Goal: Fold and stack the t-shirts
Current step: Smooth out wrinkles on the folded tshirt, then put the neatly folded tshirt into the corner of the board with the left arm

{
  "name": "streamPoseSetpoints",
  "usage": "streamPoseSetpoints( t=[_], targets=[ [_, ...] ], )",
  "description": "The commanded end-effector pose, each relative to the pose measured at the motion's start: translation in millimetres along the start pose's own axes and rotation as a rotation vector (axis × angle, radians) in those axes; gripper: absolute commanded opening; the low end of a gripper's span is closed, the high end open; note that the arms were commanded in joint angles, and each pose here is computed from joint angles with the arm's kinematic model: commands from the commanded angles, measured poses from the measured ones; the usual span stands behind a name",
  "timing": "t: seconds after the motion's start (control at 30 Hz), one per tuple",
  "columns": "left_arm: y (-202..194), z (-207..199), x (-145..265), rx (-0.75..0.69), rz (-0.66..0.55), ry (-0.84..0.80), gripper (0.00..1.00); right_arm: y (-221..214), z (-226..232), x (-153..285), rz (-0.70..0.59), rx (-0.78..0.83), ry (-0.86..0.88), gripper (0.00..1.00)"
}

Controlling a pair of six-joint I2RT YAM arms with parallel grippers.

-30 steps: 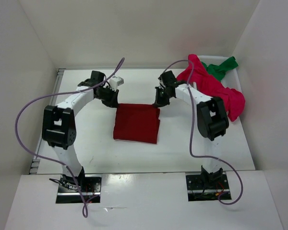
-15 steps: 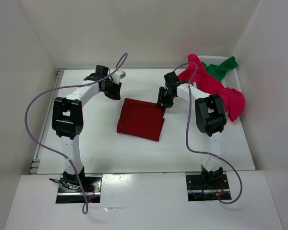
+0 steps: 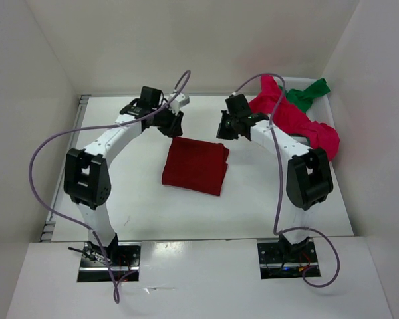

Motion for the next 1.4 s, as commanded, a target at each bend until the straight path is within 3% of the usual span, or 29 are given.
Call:
streamPoseSetpoints(
  t=[0.0, 0.23, 0.47, 0.57, 0.7, 0.87, 1.0, 1.1, 1.3, 1.37],
  targets=[
    [-44, 4, -41, 0.082, 0.110, -0.083, 0.39, -33, -15, -42, 0.109, -0.030, -0.018, 0.00],
    [-54, 37, -71, 0.112, 0.161, 0.008, 0.39, -37, -35, -89, 0.142, -0.069, -0.079, 0.00],
    [-77, 58, -79, 0.202, 0.207, 0.046, 0.43, -18, -34, -90, 0.103, -0.048, -0.107, 0.00],
    [-60, 48, -60, 0.204, 0.156, -0.004, 0.56, -3, -22, -77, 0.072, -0.022, -0.078, 0.00],
    [-30, 28, -10, 0.194, 0.053, -0.044, 0.69, 15, -5, -39, 0.011, 0.001, -0.025, 0.16],
    [-74, -14, 8, 0.271, 0.155, -0.160, 0.99, 9, -1, 7, -0.002, 0.018, 0.009, 0.26],
    [-133, -36, -9, 0.373, 0.316, -0.251, 0.99, 9, 1, 43, -0.034, 0.020, 0.035, 0.29],
    [-155, -40, -22, 0.407, 0.367, -0.289, 0.99, 10, 1, 58, -0.051, 0.020, 0.038, 0.30],
    [-166, -54, -43, 0.418, 0.410, -0.352, 0.99, 14, -1, 86, -0.100, 0.020, 0.035, 0.31],
    [-167, -60, -49, 0.404, 0.417, -0.365, 0.94, 15, -1, 97, -0.115, 0.019, 0.034, 0.31]
  ],
)
Point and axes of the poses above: each gripper's point midway between its finger pads, its own x axis back along the fingers, its own z axis along the line the jaws close on, y = z × x, the point moved 3 cm from there along x, back along the fingers, and after that the axes turned 8 degrees about -x, right-handed, at the moved point
